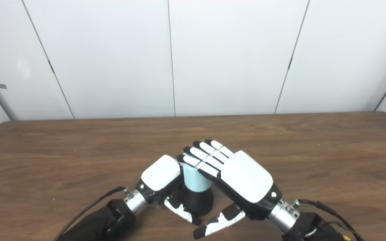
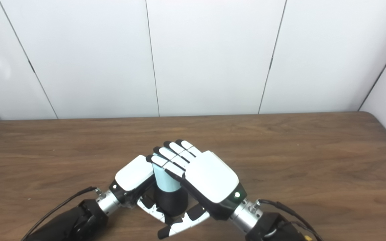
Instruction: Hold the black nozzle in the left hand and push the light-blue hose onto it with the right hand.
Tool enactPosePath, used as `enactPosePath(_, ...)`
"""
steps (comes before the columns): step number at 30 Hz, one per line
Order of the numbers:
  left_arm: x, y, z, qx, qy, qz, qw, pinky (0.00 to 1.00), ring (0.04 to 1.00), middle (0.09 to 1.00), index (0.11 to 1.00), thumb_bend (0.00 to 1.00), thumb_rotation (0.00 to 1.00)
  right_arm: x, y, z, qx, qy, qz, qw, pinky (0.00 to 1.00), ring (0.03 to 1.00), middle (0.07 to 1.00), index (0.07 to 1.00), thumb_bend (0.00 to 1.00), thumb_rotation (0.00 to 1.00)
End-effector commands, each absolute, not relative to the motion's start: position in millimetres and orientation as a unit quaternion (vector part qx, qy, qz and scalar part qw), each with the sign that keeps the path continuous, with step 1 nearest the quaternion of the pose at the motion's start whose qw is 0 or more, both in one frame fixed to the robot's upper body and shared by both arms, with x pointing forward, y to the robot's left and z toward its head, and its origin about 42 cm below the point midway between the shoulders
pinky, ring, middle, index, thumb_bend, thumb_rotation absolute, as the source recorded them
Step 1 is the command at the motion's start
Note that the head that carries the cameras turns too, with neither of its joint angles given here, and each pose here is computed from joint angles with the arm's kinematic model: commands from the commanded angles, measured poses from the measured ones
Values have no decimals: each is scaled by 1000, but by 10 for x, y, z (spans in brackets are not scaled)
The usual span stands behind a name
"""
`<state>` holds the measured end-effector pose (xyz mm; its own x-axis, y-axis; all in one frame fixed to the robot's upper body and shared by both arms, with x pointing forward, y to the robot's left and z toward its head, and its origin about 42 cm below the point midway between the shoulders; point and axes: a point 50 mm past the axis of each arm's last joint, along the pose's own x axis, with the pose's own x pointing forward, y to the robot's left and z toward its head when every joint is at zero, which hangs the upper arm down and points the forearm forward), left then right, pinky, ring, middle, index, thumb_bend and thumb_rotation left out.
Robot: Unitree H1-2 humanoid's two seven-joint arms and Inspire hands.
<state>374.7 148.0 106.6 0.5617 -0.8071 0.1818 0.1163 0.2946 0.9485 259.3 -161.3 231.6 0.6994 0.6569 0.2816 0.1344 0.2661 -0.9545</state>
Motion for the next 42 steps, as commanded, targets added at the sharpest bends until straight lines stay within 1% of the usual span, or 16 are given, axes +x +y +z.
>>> enactPosePath(1,2649,1215,-52,437,-210,-418,768,255,334,423,528,515,0,2566,-1694,2051,-609,-278,239,703,940,930,918,867,894,787)
enactPosePath(4,2645,1214,-48,435,-212,-416,770,249,323,421,529,514,0,2556,-1694,2022,-611,-272,244,702,929,926,915,869,896,785)
enactPosePath(6,2640,1214,-47,433,-212,-414,772,226,298,411,529,513,0,2548,-1692,2008,-613,-268,246,701,931,928,914,865,897,782)
enactPosePath(9,2637,1217,-50,434,-212,-414,771,246,326,423,529,514,0,2542,-1695,1980,-613,-263,248,702,929,926,912,862,900,768)
enactPosePath(12,2635,1219,-46,435,-214,-414,771,246,324,423,530,514,0,2541,-1700,1957,-617,-259,250,700,927,928,916,865,897,769)
enactPosePath(17,2629,1219,-47,432,-212,-413,773,216,287,406,526,512,0,2546,-1712,1907,-618,-250,256,700,932,932,920,868,894,767)
enactPosePath(19,2627,1219,-43,431,-213,-413,773,205,273,456,495,520,0,2543,-1712,1897,-619,-250,256,699,931,931,921,868,893,768)
enactPosePath(21,2627,1219,-40,432,-214,-414,772,195,261,470,486,522,0,2543,-1713,1883,-619,-249,256,699,935,929,919,867,897,772)
enactPosePath(25,2622,1219,-35,430,-215,-414,773,180,245,472,484,522,0,2538,-1713,1869,-623,-248,258,696,938,933,924,871,894,788)
enactPosePath(28,2621,1221,-32,430,-215,-414,772,182,246,473,483,522,0,2536,-1709,1870,-624,-247,259,695,941,932,923,874,895,782)
enactPosePath(35,2621,1215,-19,427,-215,-412,775,150,202,471,483,523,0,2522,-1709,1843,-637,-253,259,681,937,927,921,871,896,797)
enactPosePath(39,2625,1212,-20,428,-216,-412,775,156,213,472,483,523,0,2517,-1709,1837,-639,-256,255,679,930,921,918,869,898,797)
enactPosePath(42,2625,1210,-22,428,-216,-411,776,159,217,472,483,523,0,2510,-1706,1839,-643,-257,253,676,951,935,930,882,895,801)
